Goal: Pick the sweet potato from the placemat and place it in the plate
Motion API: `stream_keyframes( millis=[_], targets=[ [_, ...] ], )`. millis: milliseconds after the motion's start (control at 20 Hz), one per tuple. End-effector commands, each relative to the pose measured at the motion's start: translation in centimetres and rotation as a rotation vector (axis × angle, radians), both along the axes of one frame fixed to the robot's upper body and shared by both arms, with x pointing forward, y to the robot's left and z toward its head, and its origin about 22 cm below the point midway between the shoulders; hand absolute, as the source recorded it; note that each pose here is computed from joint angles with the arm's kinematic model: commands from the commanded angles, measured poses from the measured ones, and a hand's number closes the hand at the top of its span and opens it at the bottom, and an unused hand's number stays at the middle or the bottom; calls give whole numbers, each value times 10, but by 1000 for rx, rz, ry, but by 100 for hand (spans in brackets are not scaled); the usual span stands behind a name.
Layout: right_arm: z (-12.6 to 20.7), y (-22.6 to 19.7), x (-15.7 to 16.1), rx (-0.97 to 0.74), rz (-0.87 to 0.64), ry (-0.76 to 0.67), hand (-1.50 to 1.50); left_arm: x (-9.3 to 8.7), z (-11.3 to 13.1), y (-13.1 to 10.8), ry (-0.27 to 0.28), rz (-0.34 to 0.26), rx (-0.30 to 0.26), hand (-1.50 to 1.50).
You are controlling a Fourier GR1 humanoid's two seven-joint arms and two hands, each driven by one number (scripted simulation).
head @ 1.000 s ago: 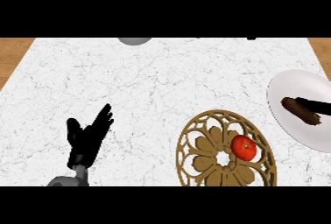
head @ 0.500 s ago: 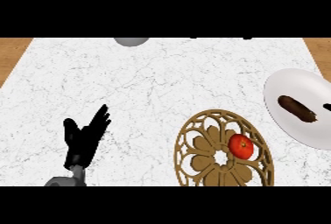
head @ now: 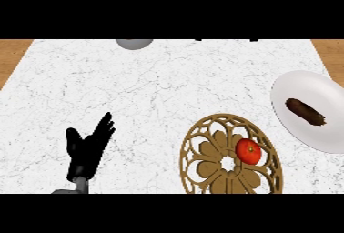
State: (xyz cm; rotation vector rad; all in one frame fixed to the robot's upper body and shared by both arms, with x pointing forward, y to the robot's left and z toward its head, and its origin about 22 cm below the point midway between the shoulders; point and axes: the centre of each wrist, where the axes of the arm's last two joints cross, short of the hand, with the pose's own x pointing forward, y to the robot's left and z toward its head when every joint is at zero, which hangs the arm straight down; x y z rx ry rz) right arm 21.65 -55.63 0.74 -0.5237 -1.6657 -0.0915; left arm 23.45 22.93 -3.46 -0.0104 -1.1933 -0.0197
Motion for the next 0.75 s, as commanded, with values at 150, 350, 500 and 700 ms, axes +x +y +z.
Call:
stream_keyframes(
  millis=[150, 350, 500, 700],
  targets=[
    [-16, -11, -42, -54, 110, 48, -150, 4, -4, 11, 6, 11, 17, 0],
    [-4, -29, -67, -89, 95, 80, -150, 9, 3, 6, 9, 14, 3, 0],
    [-34, -16, -85, -112, 95, 74, -150, -4, 1, 13, -7, 12, -15, 0],
    [-19, -27, -91, -127, 101, 102, -150, -3, -3, 7, 7, 20, -3, 0]
  ],
)
